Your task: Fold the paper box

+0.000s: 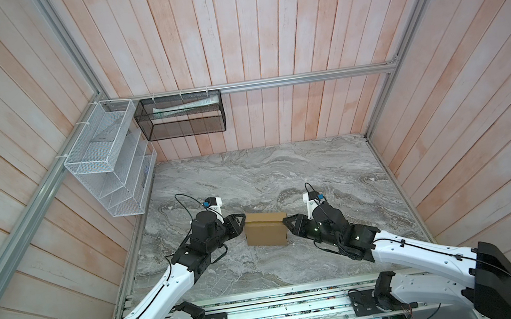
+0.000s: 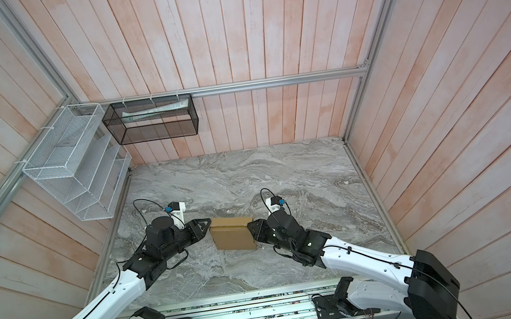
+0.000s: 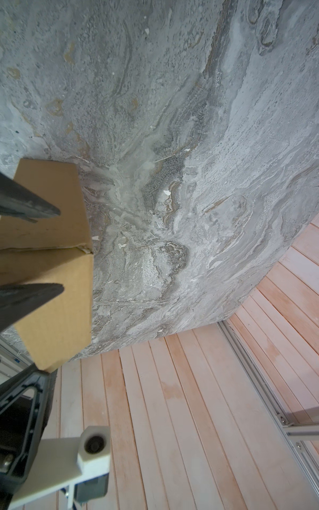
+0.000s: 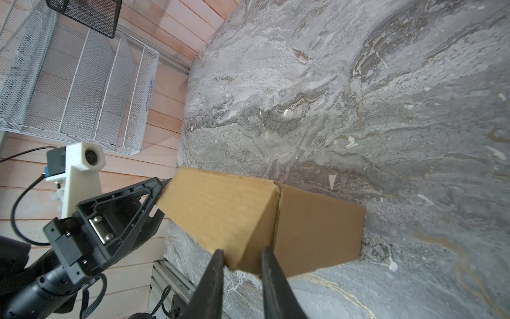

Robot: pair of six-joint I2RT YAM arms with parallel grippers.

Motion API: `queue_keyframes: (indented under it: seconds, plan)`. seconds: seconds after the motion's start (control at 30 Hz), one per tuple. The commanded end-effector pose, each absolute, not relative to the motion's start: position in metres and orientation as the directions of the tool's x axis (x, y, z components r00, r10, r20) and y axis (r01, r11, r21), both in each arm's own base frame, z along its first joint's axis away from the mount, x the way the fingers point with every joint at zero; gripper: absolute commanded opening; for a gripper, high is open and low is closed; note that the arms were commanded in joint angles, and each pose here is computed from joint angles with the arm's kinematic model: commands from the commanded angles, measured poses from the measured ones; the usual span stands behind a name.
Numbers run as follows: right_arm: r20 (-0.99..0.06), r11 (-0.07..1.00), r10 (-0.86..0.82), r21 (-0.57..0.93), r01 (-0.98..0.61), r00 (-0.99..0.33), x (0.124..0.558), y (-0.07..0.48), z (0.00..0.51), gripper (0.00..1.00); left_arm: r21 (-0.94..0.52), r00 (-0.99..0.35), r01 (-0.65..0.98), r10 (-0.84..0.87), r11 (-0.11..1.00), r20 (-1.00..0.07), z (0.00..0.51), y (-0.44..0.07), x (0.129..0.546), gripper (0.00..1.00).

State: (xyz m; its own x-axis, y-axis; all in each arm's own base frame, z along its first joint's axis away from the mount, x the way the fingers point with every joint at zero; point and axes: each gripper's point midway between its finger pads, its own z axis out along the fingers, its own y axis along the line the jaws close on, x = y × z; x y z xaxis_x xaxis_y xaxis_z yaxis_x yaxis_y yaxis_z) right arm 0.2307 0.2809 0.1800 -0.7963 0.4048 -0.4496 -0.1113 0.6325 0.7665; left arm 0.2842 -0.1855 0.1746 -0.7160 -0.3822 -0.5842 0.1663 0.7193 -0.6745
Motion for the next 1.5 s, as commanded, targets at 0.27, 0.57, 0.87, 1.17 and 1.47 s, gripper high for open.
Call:
queue_keyframes:
  seconds: [0.27,0.57,0.87,1.17,1.47]
  plan:
    - [-0.468,0.684,0.389,0.724,-0.092,-0.794,0.229,0.272,0.170,0.35,-0.670,-0.742,0.128,-0.378,0.731,-0.553,0.150,-0.178,0.272,0.37]
    - [-0.483,0.690,0.398,0.718,-0.092,-0.780,0.230,0.267,0.175,0.41,-0.673,-0.743,0.124,-0.381,0.730,-0.550,0.146,-0.178,0.272,0.37]
    - [-0.500,0.681,0.397,0.723,-0.118,-0.770,0.232,0.270,0.182,0.41,-0.673,-0.742,0.125,-0.382,0.729,-0.551,0.146,-0.179,0.273,0.36]
    - [-0.529,0.681,0.393,0.717,-0.149,-0.753,0.238,0.274,0.195,0.43,-0.677,-0.745,0.128,-0.380,0.725,-0.548,0.145,-0.180,0.273,0.36]
    - [-0.530,0.687,0.391,0.712,-0.145,-0.753,0.245,0.277,0.188,0.44,-0.679,-0.749,0.131,-0.377,0.722,-0.545,0.145,-0.181,0.272,0.35]
